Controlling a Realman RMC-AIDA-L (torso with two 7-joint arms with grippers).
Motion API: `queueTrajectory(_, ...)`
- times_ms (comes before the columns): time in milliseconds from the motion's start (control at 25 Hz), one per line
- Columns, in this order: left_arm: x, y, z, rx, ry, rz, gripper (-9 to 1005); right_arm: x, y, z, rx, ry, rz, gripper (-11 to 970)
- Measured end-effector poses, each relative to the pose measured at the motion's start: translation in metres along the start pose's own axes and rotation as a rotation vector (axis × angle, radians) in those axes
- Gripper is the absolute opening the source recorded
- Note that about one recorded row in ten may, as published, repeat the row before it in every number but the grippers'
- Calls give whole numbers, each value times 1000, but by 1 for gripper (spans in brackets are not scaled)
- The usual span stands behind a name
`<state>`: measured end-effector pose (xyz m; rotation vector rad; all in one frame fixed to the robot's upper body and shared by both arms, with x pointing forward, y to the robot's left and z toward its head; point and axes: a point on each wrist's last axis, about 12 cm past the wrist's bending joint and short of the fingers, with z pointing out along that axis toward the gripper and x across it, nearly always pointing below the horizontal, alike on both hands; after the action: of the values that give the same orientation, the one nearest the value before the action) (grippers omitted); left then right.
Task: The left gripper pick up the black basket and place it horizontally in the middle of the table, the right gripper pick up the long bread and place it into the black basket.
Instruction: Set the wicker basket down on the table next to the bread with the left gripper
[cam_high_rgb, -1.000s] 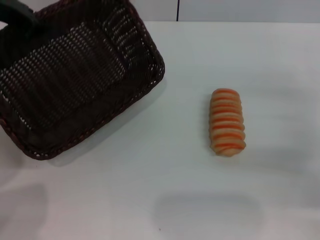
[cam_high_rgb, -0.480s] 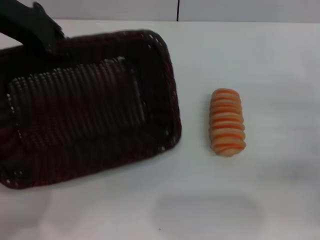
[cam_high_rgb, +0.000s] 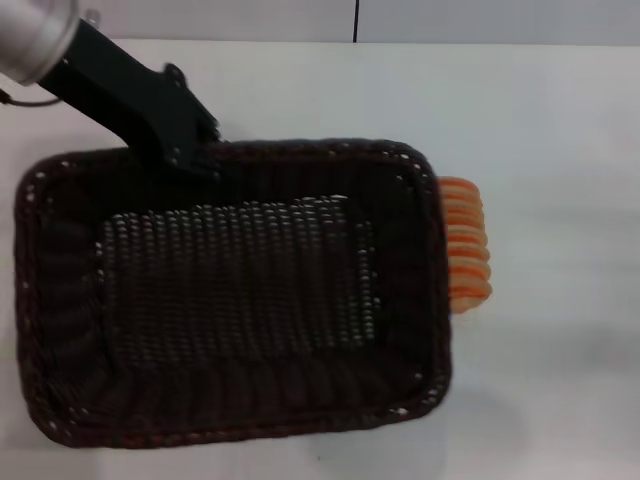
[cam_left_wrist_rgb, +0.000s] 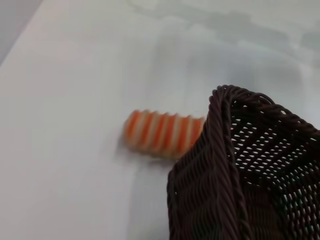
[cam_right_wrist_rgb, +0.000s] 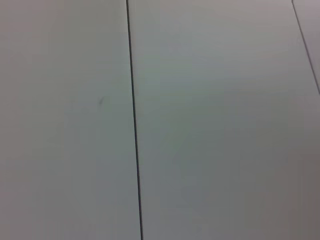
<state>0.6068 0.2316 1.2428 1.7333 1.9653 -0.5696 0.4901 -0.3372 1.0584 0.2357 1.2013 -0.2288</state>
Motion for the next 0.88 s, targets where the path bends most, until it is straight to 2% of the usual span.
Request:
queueTrajectory(200,-7,-2,17,60,-18,-24,193,0,3,1,-11,2,2,714)
queueTrajectory(440,-5,-4,34,108,-44,-39,196,1,2,1,-14,3,-1,714)
queueTrajectory(720,2,-6,49,125,-66,-23,198,1,0,-1,-14,3,-7,714)
queueTrajectory(880,7,-6,57,95,-65,-19,200,0,-1,-3,-12,3,-8,714)
